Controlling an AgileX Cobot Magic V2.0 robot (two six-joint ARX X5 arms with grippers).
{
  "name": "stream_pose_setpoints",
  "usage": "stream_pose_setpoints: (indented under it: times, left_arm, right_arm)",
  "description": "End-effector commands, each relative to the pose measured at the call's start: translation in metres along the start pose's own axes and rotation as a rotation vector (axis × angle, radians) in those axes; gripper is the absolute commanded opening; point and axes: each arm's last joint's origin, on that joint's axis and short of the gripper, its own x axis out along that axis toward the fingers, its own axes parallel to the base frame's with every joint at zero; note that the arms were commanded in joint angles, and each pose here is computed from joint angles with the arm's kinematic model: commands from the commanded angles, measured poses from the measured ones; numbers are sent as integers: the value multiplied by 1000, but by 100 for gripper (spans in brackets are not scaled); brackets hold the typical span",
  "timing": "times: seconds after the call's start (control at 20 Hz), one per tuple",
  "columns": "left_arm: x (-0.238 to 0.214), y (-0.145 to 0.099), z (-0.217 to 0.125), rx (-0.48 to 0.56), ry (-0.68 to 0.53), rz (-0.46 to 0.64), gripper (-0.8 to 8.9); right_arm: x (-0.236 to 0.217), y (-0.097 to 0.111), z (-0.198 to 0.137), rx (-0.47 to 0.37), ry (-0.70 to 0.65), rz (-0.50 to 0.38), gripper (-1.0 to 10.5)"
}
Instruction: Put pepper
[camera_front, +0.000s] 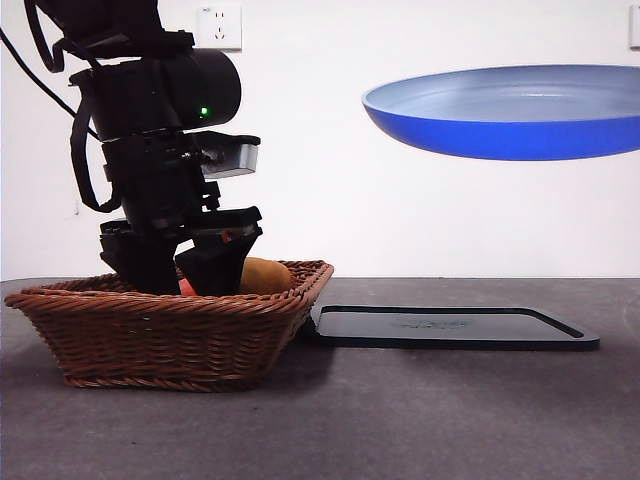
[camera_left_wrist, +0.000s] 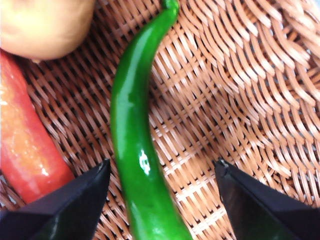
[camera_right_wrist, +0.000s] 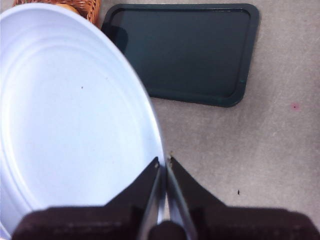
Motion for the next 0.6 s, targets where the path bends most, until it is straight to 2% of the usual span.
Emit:
stream_pose_setpoints:
  times: [0.05,0.5,0.6]
  left_arm:
    - [2,-1,4,17,-2,-1,293]
    - [2,-1,2,-19,16,1,134]
    - [2,-1,2,-22,13,0,124]
  right_arm:
    - [-4,2,5,-12,-25,7,3]
    - [-4,2,5,-19,-25,7,3]
    - [-4,2,5,-19,-25,7,3]
